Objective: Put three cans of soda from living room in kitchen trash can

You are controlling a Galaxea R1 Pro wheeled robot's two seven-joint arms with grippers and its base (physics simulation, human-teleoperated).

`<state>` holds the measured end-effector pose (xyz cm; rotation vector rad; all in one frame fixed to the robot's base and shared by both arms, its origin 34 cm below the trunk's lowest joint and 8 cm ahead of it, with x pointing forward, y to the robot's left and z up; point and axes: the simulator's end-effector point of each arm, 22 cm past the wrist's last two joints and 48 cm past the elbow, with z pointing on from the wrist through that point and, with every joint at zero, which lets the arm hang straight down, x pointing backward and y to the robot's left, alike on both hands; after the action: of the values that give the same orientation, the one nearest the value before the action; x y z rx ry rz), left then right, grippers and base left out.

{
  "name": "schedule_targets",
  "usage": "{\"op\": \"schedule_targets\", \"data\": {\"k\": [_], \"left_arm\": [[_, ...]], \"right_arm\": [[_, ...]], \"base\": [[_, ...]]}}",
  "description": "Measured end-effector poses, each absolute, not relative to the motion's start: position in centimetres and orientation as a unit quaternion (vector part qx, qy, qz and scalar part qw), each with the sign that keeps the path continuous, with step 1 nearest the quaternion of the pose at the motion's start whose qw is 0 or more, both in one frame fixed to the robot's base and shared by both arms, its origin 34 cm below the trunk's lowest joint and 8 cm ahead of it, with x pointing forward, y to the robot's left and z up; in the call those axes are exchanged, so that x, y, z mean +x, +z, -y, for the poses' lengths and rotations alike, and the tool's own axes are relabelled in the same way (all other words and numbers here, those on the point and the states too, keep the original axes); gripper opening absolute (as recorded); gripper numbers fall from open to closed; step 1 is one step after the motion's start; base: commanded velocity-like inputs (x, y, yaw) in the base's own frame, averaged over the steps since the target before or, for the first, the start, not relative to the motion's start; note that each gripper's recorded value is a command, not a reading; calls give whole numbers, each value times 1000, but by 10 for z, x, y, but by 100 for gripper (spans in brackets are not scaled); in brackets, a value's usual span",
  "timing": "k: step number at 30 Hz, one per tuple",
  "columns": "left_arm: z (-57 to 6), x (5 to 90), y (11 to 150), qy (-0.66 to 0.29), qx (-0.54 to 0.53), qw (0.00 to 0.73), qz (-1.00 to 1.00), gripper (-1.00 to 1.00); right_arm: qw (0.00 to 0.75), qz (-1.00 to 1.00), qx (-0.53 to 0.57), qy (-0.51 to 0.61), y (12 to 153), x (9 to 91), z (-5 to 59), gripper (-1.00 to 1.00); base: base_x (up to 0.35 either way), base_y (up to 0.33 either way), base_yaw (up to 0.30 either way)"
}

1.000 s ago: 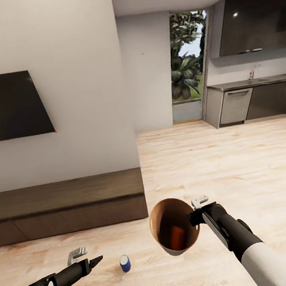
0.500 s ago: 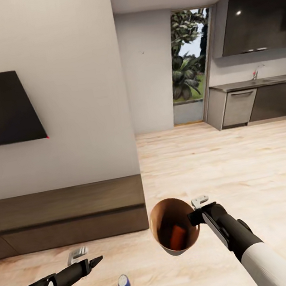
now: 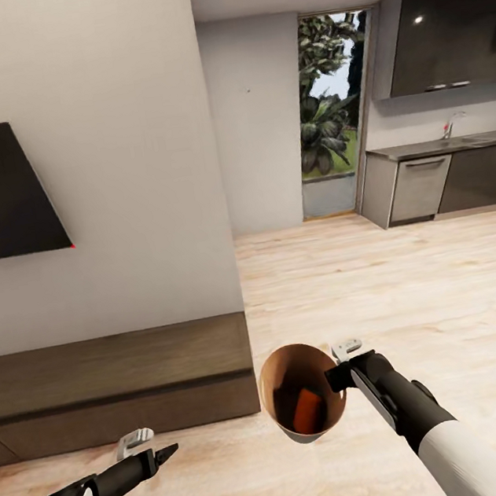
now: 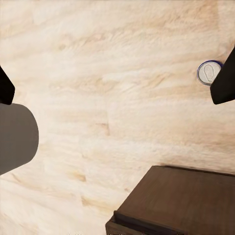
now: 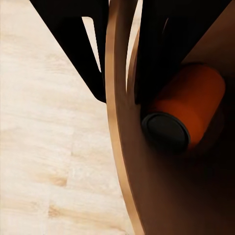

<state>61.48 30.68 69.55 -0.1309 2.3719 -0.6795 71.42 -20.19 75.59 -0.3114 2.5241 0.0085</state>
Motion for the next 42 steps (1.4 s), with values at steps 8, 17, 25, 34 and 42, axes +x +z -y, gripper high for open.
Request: {"op": "schedule_targets", "data": {"k": [8,17,25,34,42], "left_arm": [[-337,613,669,-182,-49,387,-902,100],[-326,607,629,-49,-107,366,-923,100],[-324,607,629,-46,-107,366,-923,100],[-324,609,630,-46,-107,368,-923,100],[-324,609,631,-46,-107,369,-922,100]], "right_arm": [[296,-948,-116,2,756,715,203,-100],[268,-963,-32,-24,764,717,269,-100],[252,-967,-2,-27,766,714,291,-100],[251,-968,2,-29,766,713,296,-100],[250,-968,2,-29,766,713,296,-100]], "base": [[7,0,0],[0,0,0],[0,0,0],[0,0,0],[0,0,0]]}}
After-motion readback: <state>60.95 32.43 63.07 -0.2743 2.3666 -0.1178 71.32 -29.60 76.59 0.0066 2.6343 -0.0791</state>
